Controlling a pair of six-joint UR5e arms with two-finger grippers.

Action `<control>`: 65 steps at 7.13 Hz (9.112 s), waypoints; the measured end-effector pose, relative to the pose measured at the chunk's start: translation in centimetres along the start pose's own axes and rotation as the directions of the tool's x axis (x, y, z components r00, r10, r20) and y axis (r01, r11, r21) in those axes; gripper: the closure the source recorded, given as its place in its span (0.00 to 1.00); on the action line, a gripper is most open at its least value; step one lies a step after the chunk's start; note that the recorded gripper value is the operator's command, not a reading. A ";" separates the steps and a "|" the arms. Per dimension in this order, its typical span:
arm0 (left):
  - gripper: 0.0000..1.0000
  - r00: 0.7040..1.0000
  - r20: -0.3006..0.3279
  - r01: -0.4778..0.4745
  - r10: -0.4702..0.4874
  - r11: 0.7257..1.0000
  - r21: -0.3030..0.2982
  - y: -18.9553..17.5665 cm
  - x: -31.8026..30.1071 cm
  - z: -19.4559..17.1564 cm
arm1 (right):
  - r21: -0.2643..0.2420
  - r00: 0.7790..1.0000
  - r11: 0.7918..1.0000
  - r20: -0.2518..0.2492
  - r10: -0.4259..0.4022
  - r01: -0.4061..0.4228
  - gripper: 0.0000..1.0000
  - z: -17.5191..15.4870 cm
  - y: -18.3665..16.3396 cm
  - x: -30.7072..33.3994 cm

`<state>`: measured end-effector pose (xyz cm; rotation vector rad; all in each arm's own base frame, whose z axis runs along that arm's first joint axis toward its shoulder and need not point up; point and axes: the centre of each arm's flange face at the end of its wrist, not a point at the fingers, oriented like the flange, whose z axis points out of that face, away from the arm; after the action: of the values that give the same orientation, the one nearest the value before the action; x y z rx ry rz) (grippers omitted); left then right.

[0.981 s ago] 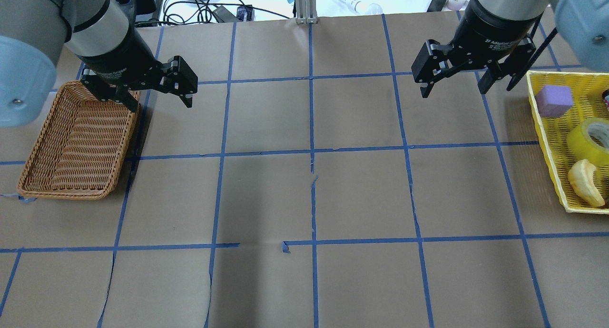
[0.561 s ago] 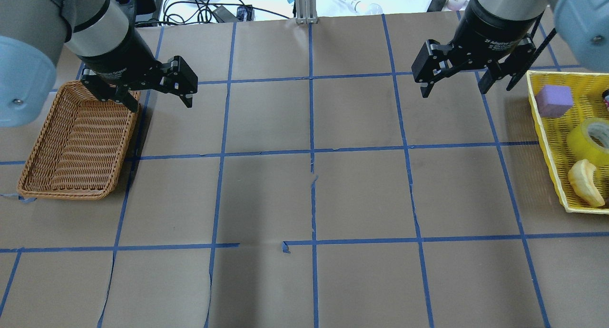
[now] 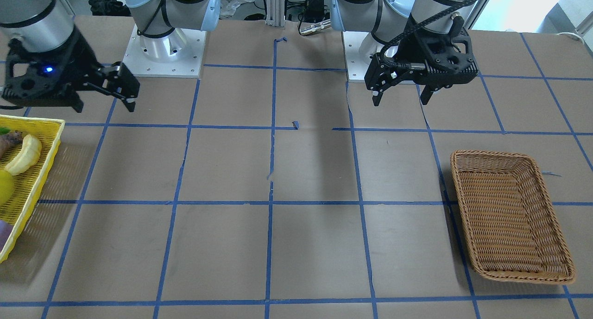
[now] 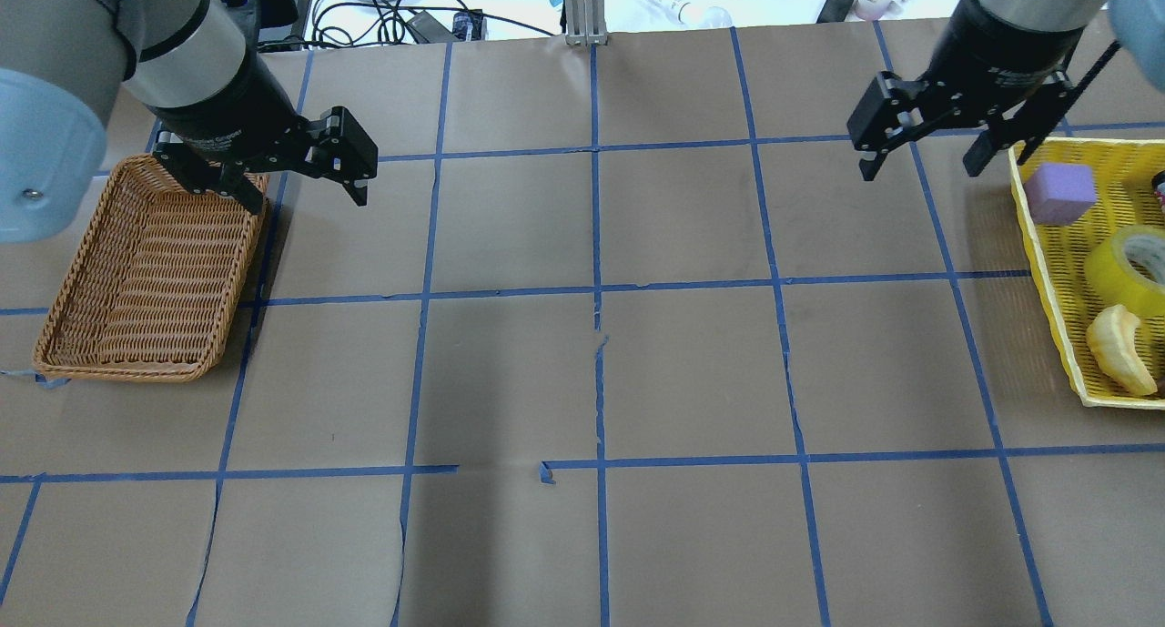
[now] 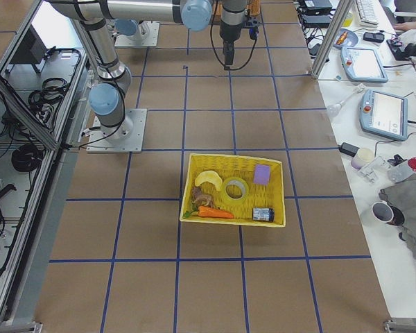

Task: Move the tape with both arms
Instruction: 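Reach the right gripper down into the yellow crate to the yellow tape roll, then grasp the yellow tape roll with the right gripper and carry it to table center, then release the tape roll on the table and raise the right gripper, then lower the left gripper onto the tape roll while the right arm withdraws, then grasp the tape roll with the left gripper and carry it into the wicker basket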

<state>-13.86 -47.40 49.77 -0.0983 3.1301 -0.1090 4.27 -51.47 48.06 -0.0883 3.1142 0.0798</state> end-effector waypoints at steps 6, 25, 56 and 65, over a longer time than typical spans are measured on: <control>0.00 1.000 0.000 0.000 0.000 1.000 -0.002 0.0 0.0 -0.1 | -0.035 0.973 0.975 0.076 -0.218 0.221 0.00 15.1 -2.4 30.6; 0.00 1.000 0.001 0.001 -0.001 1.000 -0.002 0.0 -0.1 -0.1 | 0.009 0.999 1.000 -0.050 -0.009 0.009 1.00 10.9 -7.2 1.0; 1.00 0.883 -0.033 0.451 -0.468 0.865 -0.220 -7.3 17.3 30.4 | 0.032 0.999 0.999 -0.038 0.023 -0.021 0.00 2.9 2.3 -9.4; 1.00 0.973 0.021 -0.218 0.228 0.951 -0.220 -12.9 -14.7 14.9 | 0.029 0.999 0.999 -0.041 0.023 -0.022 0.00 2.9 2.5 -9.5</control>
<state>1.78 -60.38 35.91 0.2496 3.0678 0.2339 13.65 -48.33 45.51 -0.0554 3.1572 0.0340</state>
